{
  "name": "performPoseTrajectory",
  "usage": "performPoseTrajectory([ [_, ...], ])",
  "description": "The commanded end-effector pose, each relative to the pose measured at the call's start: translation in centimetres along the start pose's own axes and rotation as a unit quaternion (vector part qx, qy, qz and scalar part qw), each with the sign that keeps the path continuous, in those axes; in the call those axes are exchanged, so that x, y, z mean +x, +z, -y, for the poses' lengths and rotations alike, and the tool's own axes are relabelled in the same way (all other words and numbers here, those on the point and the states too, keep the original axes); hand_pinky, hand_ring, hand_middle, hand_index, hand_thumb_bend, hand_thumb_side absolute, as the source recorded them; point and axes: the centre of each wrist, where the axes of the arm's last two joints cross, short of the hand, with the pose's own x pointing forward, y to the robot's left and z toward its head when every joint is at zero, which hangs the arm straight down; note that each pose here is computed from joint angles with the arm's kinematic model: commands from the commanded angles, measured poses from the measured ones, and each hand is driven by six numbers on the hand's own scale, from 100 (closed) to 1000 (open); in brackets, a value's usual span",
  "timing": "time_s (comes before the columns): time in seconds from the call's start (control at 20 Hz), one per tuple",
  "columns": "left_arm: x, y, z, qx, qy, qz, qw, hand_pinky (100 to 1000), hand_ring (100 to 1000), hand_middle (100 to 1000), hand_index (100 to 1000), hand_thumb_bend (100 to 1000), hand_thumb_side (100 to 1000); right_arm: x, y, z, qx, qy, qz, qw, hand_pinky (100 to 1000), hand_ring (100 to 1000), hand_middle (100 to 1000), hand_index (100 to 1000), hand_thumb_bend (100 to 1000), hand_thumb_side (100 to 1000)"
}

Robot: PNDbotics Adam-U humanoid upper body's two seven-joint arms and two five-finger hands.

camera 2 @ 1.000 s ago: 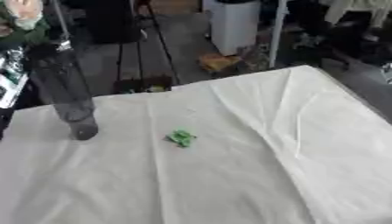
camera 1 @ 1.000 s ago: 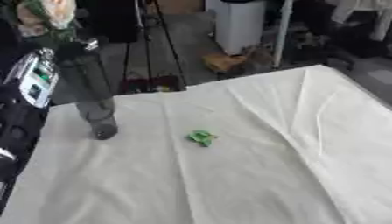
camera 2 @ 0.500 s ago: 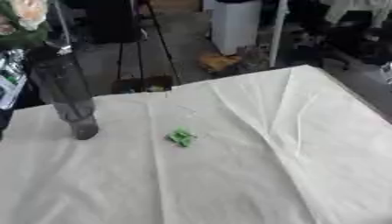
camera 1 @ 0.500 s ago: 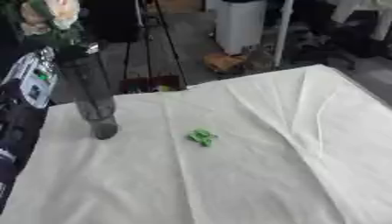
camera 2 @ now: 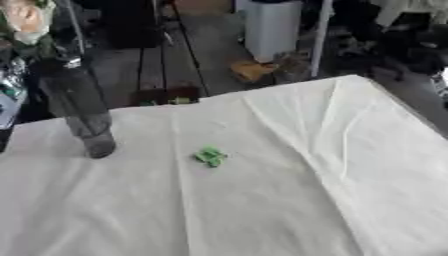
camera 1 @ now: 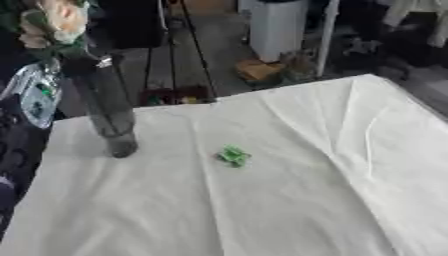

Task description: Arrange flowers into the vase.

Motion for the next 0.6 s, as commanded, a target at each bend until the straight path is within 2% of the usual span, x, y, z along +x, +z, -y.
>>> performPoseTrajectory([
  [0.05,0.4,0.0,-1.7,0.018,-0.002,0.011,1.000,848,817,789,840,1000,827,0.7,-0.5,0.8,0.000,0.007,0.012,1.000,803,837,870,950,159,501],
  [0.6,0.3,0.2,0.0,-0.010,-0.004,0.019,1.000,847,817,788,841,1000,839,0.6,-0.5,0.7,0.000,0.005,0.012,1.000,804,839,871,950,155,501],
])
